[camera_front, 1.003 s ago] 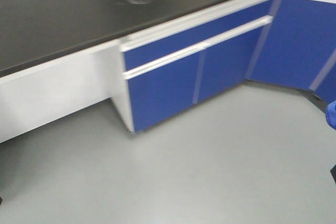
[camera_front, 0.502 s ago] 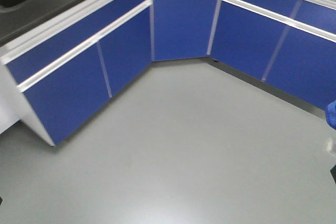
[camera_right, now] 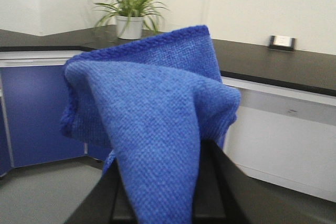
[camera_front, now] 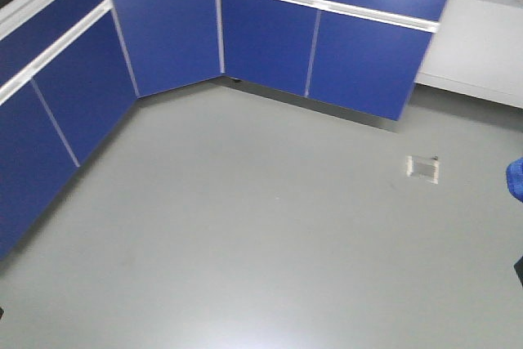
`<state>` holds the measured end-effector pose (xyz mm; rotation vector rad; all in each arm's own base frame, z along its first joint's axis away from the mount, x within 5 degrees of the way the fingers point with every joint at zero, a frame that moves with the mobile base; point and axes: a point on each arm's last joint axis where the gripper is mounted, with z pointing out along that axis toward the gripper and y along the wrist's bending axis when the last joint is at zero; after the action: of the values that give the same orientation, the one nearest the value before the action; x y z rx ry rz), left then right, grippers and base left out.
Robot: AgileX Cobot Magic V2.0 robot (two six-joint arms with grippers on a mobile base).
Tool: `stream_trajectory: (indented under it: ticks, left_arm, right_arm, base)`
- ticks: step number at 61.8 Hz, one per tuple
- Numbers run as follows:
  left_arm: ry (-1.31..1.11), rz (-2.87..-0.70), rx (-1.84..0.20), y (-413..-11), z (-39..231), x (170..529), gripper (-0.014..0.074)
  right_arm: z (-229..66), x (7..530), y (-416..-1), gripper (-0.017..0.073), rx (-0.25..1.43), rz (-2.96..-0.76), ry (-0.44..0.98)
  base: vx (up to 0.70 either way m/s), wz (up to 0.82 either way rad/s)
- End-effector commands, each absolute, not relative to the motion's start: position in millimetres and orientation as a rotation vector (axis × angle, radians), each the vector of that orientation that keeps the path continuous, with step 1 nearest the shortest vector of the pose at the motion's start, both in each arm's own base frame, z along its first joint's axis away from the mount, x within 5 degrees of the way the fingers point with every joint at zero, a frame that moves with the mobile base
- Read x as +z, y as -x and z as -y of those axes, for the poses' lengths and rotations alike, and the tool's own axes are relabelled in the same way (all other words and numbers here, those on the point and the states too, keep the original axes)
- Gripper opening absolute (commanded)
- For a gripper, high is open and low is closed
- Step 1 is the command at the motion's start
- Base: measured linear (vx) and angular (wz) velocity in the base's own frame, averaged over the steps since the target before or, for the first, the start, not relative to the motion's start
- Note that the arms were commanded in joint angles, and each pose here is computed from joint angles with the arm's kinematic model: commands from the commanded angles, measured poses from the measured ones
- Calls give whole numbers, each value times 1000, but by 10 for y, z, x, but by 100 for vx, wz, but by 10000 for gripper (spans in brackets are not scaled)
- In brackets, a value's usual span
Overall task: Wipe right workspace with blue cloth
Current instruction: 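Drive the base to the other bench holding the cloth in the right gripper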
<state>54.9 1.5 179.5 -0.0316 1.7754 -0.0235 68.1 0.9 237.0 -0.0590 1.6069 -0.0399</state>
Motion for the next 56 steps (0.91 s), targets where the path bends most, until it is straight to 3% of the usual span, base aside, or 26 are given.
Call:
stream_trajectory:
  ticks: [1,56]
  left_arm:
    - [22,-1712,-45,-559,0,1771,-6]
    - [22,-1712,-45,-559,0,1771,-6]
  right_arm:
    - [-2,2528,-693,-3,-50,-1510,51]
    - [-2,2528,-693,-3,-50,-1510,51]
  base:
    - [-9,-46]
    - [0,-53]
